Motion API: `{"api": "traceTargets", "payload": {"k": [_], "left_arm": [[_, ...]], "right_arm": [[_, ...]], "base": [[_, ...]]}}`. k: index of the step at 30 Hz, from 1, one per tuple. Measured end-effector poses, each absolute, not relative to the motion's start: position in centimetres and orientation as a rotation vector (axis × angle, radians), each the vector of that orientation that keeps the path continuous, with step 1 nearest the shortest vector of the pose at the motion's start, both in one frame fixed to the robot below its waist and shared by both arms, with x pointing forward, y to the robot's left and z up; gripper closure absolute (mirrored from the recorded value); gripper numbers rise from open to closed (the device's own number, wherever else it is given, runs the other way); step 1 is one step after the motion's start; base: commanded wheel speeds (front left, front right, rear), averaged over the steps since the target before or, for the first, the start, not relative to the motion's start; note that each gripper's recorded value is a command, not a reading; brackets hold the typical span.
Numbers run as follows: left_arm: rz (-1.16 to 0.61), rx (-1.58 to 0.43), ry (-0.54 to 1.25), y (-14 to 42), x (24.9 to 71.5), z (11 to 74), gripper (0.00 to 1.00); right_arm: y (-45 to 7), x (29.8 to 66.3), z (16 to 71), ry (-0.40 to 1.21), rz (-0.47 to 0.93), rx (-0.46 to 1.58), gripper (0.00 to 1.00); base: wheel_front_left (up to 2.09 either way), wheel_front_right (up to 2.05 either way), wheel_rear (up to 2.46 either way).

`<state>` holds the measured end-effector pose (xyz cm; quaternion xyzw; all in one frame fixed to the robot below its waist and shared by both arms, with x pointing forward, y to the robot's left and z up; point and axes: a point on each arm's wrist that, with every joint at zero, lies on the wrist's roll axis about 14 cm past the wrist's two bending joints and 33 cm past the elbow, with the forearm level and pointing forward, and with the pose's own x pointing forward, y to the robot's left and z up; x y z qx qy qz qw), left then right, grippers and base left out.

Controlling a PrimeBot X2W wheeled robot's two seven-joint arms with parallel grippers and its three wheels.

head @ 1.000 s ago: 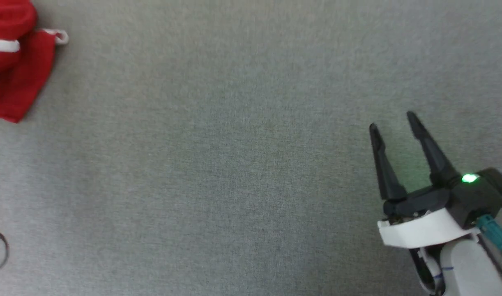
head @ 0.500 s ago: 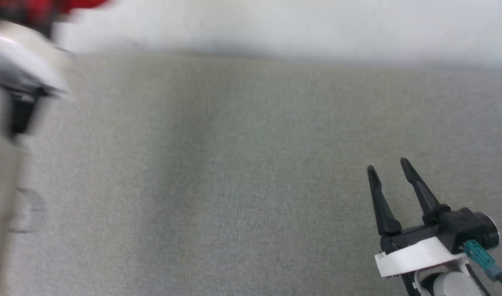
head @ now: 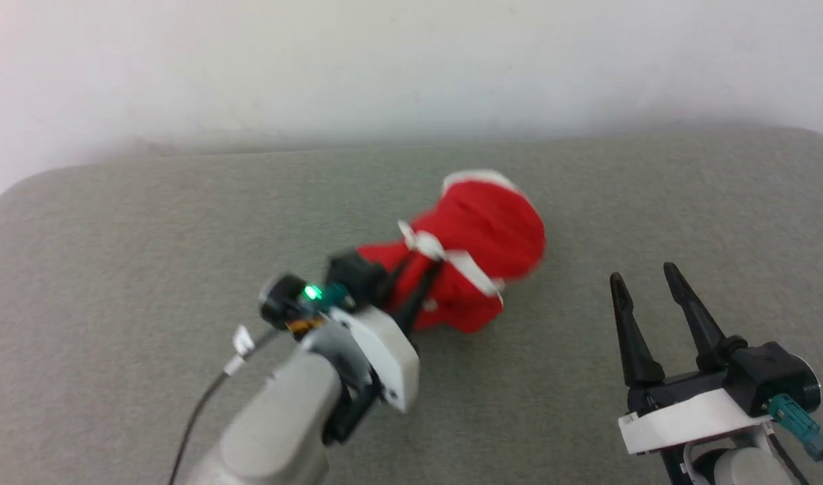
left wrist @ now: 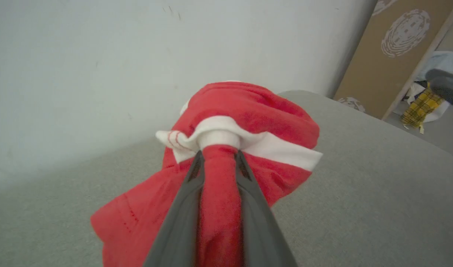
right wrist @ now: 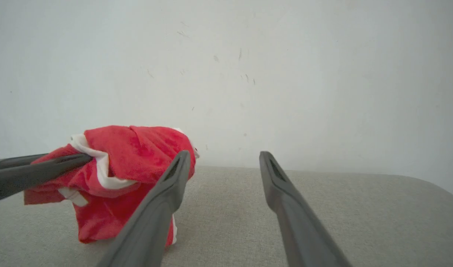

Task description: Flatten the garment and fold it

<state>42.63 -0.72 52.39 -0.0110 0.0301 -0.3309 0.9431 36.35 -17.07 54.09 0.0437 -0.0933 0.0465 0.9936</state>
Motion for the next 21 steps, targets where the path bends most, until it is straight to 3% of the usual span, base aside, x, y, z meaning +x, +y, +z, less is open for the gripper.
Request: {"api": "traceTargets", "payload": {"k": [5, 6, 7, 8, 13, 21], "left_arm": [[-0.838, 0.019, 0.255, -4.8, 39.4, 45.3, 1.00], [-0.857, 0.032, 0.295, -5.0, 38.9, 44.0, 0.91], [-0.871, 0.049, 0.334, -5.1, 38.5, 42.8, 0.57], [-0.885, 0.061, 0.364, -5.2, 38.0, 41.8, 0.00], [-0.910, 0.057, 0.368, -5.8, 37.7, 41.0, 0.00], [-0.802, -0.027, 0.141, -3.4, 40.4, 47.1, 0.00]], "right_arm": [[-18.9, 35.9, 52.6, -0.141, 0.032, 0.080, 0.00], [-19.2, 35.9, 52.3, -0.132, 0.024, 0.079, 0.00], [-19.4, 35.9, 52.1, -0.124, 0.016, 0.080, 0.00], [-19.6, 35.9, 51.8, -0.115, 0.009, 0.082, 0.00], [-19.8, 36.0, 50.8, -0.084, 0.004, 0.085, 0.00], [-18.8, 35.8, 50.6, -0.080, 0.032, 0.092, 0.00]], "base": [[0.00, 0.00, 0.00], [0.00, 0.00, 0.00], [0.00, 0.00, 0.00], [0.00, 0.00, 0.00], [0.00, 0.00, 0.00], [0.00, 0.00, 0.00]]}}
